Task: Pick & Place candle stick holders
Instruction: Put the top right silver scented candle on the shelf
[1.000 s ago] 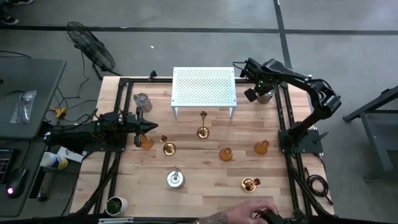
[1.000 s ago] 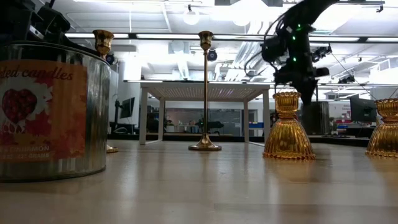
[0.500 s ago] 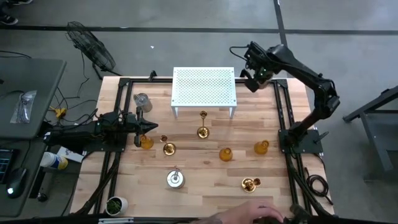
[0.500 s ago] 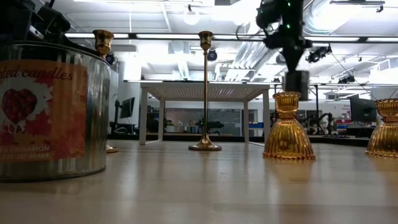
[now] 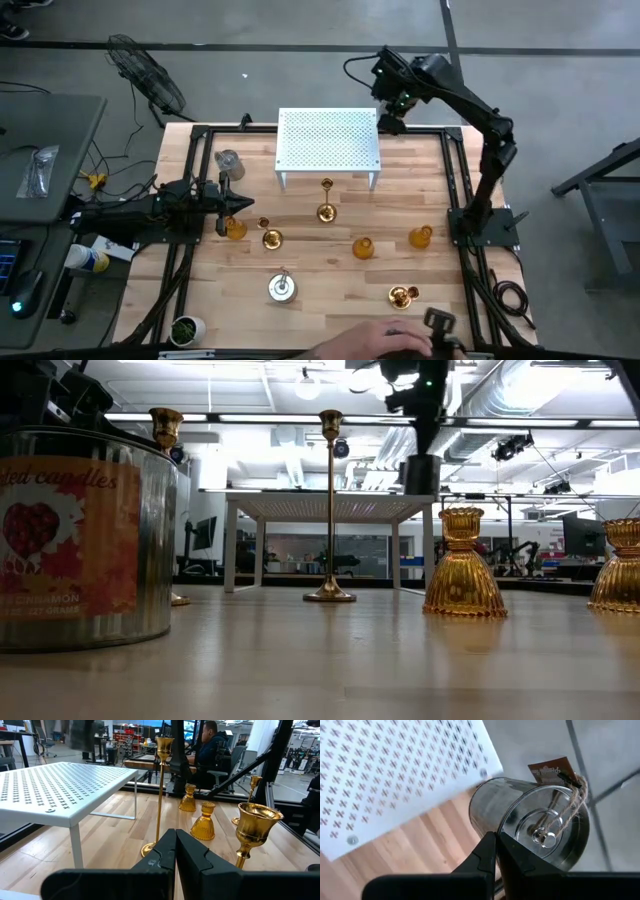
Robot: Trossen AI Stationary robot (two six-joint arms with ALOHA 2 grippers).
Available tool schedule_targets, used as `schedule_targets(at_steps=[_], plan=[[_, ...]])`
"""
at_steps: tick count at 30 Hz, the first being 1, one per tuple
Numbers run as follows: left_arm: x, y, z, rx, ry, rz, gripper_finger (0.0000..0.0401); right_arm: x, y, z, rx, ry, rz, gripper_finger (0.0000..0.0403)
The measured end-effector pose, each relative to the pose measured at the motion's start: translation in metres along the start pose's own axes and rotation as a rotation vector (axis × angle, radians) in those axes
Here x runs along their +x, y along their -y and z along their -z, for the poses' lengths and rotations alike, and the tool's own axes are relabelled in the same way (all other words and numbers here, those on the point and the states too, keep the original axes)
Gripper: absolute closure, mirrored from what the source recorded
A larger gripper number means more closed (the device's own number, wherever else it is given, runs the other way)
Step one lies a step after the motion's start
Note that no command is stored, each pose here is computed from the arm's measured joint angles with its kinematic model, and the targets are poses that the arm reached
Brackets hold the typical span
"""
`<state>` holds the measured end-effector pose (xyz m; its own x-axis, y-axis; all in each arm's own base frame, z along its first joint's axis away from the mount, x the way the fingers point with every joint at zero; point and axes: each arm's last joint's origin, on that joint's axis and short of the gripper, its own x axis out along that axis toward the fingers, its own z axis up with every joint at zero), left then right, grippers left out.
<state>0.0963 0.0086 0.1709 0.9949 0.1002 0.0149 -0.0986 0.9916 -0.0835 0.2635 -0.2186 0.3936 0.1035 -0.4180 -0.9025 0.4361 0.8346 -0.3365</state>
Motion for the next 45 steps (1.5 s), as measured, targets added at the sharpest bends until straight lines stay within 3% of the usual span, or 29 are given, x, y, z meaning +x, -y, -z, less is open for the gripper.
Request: schedule_targets(at_steps=[5,16,21,34,45], plan=[[0.000,0.000,0.000,0.000,0.000,0.001,0.0398,0.000,-0.009,-0.016,-0.090,0.057,-0.054,0.0400],[0.000,0.000,0.000,0.000,0.000,0.000,0.0398,-0.006,-0.027,-0.031,-0.468,0.184,-0.047,0.0399],[0.000,0.000,0.000,0.000,0.000,0.000,0.0398,0.003,-0.032,-0.037,-0.548,0.171,-0.052,0.0399],[0.000,0.000,0.000,0.000,0.000,0.000,0.0398,0.009,-0.037,-0.034,-0.613,0.131,-0.124,0.0399],[0.000,0.000,0.000,0.000,0.000,0.000,0.0398,0.019,-0.035,-0.038,-0.601,0.101,-0.090,0.0399]])
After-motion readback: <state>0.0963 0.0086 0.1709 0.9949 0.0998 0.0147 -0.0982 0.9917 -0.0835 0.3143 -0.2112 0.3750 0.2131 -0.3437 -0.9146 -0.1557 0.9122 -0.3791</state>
